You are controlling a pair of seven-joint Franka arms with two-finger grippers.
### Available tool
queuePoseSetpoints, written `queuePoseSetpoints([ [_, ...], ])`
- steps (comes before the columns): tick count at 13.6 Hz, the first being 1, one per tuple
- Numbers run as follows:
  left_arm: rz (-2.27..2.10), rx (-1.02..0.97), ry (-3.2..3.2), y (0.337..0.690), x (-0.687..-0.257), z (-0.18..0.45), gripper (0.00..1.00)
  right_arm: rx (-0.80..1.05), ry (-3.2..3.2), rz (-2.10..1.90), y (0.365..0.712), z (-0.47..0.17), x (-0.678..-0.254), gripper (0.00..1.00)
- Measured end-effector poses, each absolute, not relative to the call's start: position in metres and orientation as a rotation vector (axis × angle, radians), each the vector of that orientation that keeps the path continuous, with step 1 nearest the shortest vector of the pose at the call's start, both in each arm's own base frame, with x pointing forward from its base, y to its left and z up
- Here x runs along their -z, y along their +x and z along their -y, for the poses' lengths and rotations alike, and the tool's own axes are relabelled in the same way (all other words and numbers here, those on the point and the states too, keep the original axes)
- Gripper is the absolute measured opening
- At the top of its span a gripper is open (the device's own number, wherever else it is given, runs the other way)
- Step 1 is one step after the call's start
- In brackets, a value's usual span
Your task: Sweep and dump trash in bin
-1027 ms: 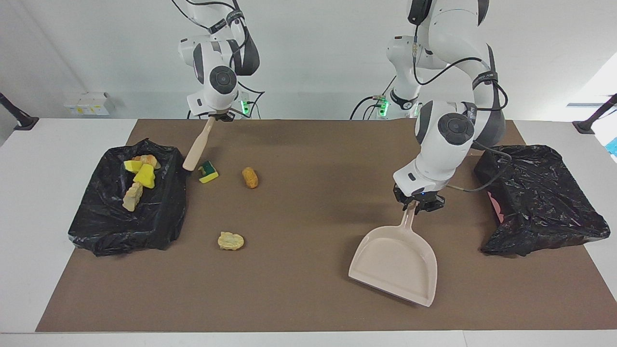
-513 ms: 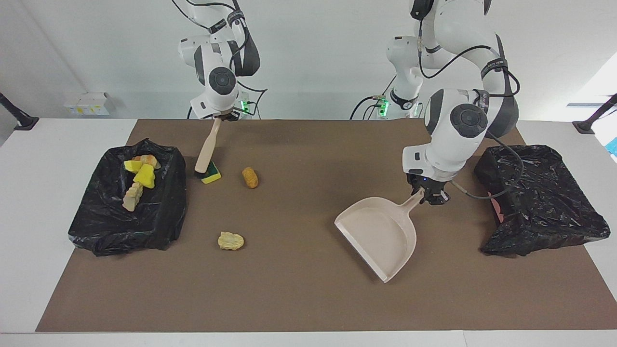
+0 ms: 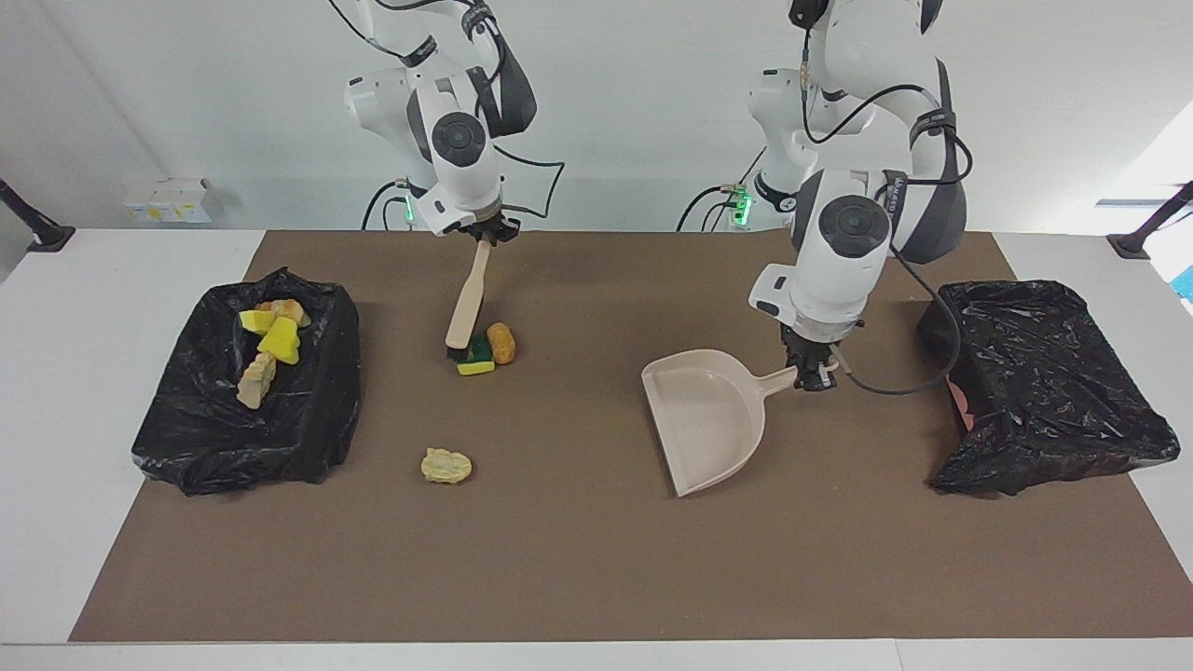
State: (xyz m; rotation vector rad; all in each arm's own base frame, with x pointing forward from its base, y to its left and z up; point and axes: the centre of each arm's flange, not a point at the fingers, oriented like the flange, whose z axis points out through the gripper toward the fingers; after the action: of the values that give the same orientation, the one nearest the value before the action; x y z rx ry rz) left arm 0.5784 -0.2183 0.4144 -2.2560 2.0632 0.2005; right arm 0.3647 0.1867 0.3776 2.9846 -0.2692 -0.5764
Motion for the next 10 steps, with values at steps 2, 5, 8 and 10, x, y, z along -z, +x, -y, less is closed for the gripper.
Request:
queuePoseSetpoints([
  [2,-2.126,-0.19,-2.189,0.545,-0.405,0.243,0.31,0.557,3.028,0.228,0.379,-0.212,-0.364,0.26],
  [5,-2.098,-0.165,-2.2,0.504,-0.4,0.277,0.31,0.55,3.076,0.138,0.404,-0.252,-0.343,0.26],
  [8,-2.1,-0.118,-2.19,0.488,-0.392,0.287,0.31,0.577,3.149,0.075,0.416,-0.3,-0.351,0.26],
  [10,-2.122,-0.071,-2.168,0.48,-0.38,0.292,0.31,0.585,3.159,-0.009,0.405,-0.322,-0.353,0.26],
])
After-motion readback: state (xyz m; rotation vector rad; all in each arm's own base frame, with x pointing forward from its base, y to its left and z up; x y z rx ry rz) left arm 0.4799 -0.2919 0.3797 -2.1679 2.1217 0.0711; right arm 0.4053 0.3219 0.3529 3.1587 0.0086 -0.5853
